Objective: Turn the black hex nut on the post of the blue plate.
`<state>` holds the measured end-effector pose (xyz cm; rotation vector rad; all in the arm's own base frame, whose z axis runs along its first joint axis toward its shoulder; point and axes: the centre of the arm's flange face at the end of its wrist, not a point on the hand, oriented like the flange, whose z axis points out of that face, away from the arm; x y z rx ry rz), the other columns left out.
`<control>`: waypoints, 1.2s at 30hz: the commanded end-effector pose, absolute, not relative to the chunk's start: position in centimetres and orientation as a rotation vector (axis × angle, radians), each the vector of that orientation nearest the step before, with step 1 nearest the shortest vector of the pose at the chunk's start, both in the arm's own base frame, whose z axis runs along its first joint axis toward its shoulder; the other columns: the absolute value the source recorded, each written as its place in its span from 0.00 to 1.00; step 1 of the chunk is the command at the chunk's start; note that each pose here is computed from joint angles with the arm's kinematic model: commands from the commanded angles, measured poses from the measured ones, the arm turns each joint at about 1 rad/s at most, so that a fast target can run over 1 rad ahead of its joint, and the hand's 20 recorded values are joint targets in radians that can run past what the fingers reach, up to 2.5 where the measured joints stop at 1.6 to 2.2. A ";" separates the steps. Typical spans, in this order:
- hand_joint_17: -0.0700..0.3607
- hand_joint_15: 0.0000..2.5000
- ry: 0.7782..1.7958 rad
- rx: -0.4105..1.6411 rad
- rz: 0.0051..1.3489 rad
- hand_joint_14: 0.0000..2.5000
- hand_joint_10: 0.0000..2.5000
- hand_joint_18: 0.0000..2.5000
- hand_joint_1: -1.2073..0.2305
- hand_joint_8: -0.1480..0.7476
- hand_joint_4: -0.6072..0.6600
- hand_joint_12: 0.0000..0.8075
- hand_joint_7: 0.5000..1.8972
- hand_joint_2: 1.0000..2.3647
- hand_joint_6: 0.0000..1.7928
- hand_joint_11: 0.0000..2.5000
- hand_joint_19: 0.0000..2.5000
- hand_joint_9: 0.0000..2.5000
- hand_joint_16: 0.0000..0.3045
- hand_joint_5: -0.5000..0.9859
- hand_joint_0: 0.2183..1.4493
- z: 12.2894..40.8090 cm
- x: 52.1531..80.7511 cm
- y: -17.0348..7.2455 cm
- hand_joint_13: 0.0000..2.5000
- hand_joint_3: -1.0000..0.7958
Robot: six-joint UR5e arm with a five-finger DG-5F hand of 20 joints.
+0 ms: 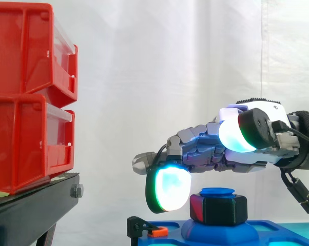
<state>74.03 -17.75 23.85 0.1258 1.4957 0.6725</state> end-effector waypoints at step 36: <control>0.41 0.00 1.510 0.142 0.662 0.00 0.00 0.00 0.68 0.45 0.72 0.44 0.40 0.00 0.28 0.00 0.06 0.08 0.16 0.22 0.24 22.8 73.2 -18.8 0.00 0.28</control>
